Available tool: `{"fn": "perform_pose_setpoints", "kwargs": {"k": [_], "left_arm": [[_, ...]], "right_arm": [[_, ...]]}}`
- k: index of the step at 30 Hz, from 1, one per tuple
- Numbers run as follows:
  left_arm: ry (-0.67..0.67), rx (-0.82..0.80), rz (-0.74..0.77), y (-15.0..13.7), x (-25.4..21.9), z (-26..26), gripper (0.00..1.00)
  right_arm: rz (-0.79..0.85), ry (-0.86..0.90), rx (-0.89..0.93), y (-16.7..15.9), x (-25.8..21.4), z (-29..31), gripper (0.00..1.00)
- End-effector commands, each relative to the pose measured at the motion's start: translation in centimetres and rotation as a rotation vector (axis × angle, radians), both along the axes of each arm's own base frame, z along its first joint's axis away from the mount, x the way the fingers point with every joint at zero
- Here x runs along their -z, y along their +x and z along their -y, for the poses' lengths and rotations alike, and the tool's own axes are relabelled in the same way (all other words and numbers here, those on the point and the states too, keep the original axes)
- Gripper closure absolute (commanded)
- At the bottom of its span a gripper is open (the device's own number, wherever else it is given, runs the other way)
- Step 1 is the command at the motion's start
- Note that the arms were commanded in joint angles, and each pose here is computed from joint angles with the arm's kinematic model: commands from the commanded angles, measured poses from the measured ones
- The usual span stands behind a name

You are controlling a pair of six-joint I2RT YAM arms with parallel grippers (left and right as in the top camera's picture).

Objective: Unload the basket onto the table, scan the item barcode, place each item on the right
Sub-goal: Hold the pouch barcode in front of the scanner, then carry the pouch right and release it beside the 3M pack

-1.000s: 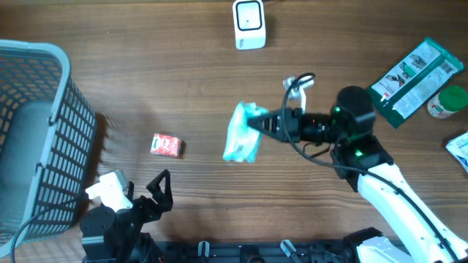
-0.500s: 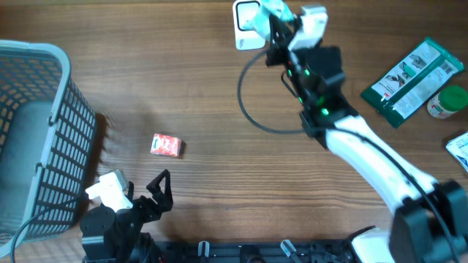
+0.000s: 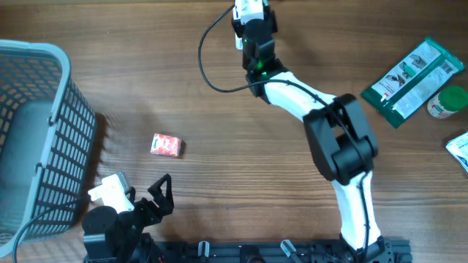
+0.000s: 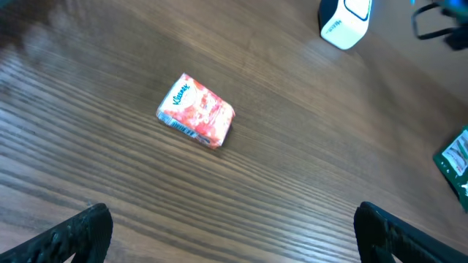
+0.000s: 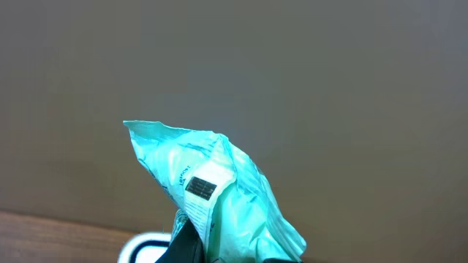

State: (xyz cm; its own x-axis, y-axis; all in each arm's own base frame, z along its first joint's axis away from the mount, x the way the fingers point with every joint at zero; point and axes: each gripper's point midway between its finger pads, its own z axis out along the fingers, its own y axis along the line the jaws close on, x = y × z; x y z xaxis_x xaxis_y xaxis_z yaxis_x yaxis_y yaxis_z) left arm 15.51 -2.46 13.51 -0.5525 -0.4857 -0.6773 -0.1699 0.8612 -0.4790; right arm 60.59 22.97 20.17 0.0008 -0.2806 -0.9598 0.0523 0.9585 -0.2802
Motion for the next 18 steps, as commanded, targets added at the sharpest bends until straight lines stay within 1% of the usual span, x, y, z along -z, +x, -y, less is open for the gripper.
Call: {"fn": "perform_pose_setpoints", "kwargs": {"k": [1,4,7,8,12,14,15,16,18], "left_arm": [[-0.013,0.004,0.009,0.0,-0.2,0.2,0.00],[-0.013,0.004,0.009,0.0,-0.2,0.2,0.00],[-0.013,0.004,0.009,0.0,-0.2,0.2,0.00],[-0.013,0.004,0.009,0.0,-0.2,0.2,0.00],[-0.013,0.004,0.009,0.0,-0.2,0.2,0.00],[-0.013,0.004,0.009,0.0,-0.2,0.2,0.00],[-0.013,0.004,0.009,0.0,-0.2,0.2,0.00],[-0.013,0.004,0.009,0.0,-0.2,0.2,0.00],[-0.013,0.004,0.009,0.0,-0.2,0.2,0.00]], "right_arm": [[0.041,-0.003,0.099,0.5,0.4,1.0,0.95],[0.022,0.025,0.150,0.4,1.2,1.8,0.95],[0.024,-0.010,0.213,0.2,0.5,2.6,0.96],[0.022,-0.021,0.267,-0.3,0.0,3.3,0.96],[-0.022,-0.184,0.546,-2.3,-3.1,8.8,0.96],[-0.109,-0.244,0.885,-4.2,-3.3,17.7,0.96],[-0.146,-0.219,1.076,-6.0,-2.9,22.3,0.96],[-0.201,-0.245,1.199,-7.2,-2.1,26.2,0.96],[-0.291,-0.338,1.246,-7.8,-0.9,29.3,0.96]]}}
